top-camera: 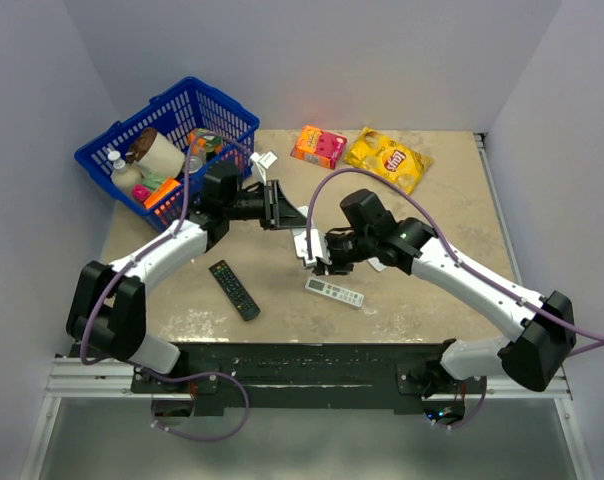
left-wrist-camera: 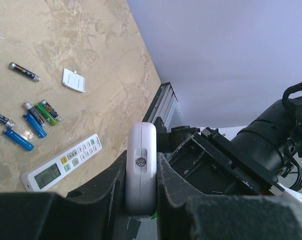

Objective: Load the batteries into the remote control
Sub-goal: Load the battery into the remote control.

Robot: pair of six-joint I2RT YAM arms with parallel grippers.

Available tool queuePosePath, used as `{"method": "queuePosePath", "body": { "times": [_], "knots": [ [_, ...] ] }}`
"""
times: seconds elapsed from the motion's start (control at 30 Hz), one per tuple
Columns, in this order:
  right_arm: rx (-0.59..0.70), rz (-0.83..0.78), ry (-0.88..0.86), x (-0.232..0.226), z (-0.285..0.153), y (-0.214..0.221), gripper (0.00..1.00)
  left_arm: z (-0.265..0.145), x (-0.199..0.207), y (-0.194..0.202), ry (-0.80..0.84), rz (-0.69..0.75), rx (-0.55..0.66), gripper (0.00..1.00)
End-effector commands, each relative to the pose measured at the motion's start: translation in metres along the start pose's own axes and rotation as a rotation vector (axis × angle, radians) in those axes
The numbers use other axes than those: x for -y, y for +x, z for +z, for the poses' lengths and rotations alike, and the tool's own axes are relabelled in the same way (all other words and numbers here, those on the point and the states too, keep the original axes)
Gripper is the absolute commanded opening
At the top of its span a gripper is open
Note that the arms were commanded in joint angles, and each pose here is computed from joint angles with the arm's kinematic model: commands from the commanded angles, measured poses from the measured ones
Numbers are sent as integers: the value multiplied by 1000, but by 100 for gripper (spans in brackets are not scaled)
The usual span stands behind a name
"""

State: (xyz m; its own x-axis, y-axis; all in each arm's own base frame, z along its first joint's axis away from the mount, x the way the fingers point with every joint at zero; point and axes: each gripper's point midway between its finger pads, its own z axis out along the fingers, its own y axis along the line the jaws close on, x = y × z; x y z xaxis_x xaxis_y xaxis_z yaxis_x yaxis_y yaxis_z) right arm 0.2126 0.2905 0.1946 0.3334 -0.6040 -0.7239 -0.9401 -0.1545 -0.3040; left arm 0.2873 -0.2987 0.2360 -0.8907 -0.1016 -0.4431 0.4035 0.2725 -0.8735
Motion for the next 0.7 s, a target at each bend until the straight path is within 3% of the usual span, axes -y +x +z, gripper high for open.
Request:
{"method": "queuePosePath", "body": {
  "times": [0.0,0.67],
  "knots": [
    [-2,-20,69,22,-4,-4,37,-2,19,7,89,-44,-51,0],
    [9,-34,116,31,-9,-8,42,0,10,17,97,-90,-63,0]
  ]
}}
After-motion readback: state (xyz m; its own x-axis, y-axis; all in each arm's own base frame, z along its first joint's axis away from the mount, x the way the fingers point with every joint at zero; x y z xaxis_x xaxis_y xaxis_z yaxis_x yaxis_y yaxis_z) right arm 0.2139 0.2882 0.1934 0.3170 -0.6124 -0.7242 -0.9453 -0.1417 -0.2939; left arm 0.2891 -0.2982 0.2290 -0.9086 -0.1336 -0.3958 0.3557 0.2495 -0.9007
